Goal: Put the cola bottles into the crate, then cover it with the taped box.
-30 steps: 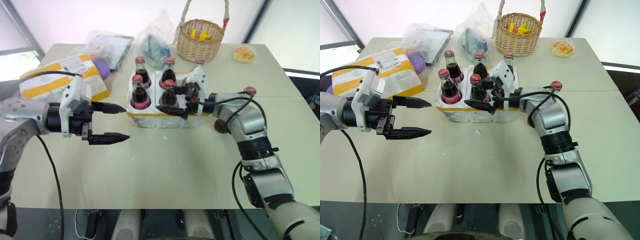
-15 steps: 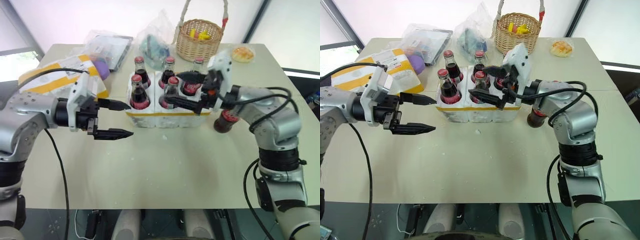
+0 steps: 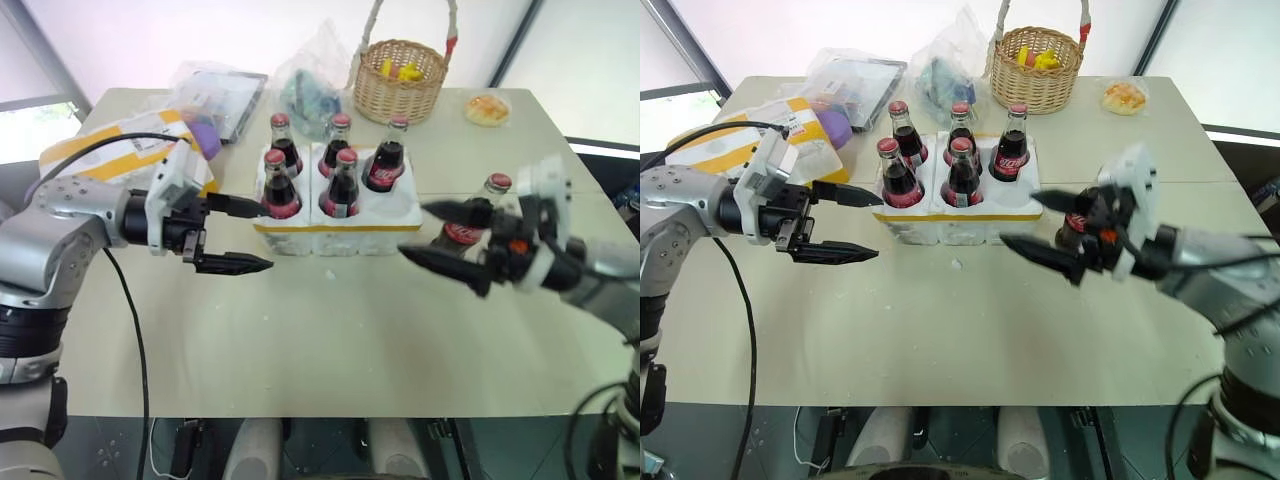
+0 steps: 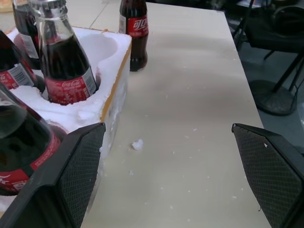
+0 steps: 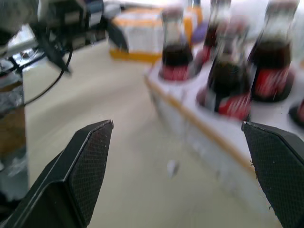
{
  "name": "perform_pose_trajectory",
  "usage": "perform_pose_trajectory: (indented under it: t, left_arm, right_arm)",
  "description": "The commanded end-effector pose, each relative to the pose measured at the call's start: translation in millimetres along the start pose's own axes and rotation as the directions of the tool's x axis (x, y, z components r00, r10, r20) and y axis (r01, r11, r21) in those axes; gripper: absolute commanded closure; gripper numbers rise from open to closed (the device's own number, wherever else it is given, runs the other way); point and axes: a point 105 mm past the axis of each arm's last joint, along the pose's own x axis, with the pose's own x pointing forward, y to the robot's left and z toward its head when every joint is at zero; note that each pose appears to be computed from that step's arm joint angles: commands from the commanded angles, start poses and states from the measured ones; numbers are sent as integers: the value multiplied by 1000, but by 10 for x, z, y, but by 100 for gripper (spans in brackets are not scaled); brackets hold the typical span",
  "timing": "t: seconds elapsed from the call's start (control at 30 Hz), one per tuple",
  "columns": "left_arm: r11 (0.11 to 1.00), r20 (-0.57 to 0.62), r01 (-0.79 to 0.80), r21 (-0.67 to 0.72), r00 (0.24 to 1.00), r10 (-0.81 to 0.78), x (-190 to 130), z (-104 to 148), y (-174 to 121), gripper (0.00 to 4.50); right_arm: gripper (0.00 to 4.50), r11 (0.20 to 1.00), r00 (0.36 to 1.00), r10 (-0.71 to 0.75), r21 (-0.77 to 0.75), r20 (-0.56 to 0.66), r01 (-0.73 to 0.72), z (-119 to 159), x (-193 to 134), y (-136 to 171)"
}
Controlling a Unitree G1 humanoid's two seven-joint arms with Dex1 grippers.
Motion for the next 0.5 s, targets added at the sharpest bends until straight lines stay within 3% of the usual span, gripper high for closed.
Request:
perform_pose_trajectory:
  t: [0.03,0.13,0.27,0.5]
  left_arm:
    - [999,8,8,50,1000,-9,-18,107,0,0]
    - [998,10,21,51,1000,-21,-14,130,-14,0]
    - [998,7,28,55,1000,-28,-11,138,-21,0]
    - [998,-1,26,60,1000,-26,-21,159,-23,0]
  right_arm:
    - [6,996,997,-81,-38,-11,81,-12,-139,17]
    - [6,982,979,-190,-10,-70,189,-227,-319,-88]
    - [6,914,913,-402,18,-74,404,-392,-502,-454]
    - [6,812,812,-583,45,-3,582,-434,-574,-896]
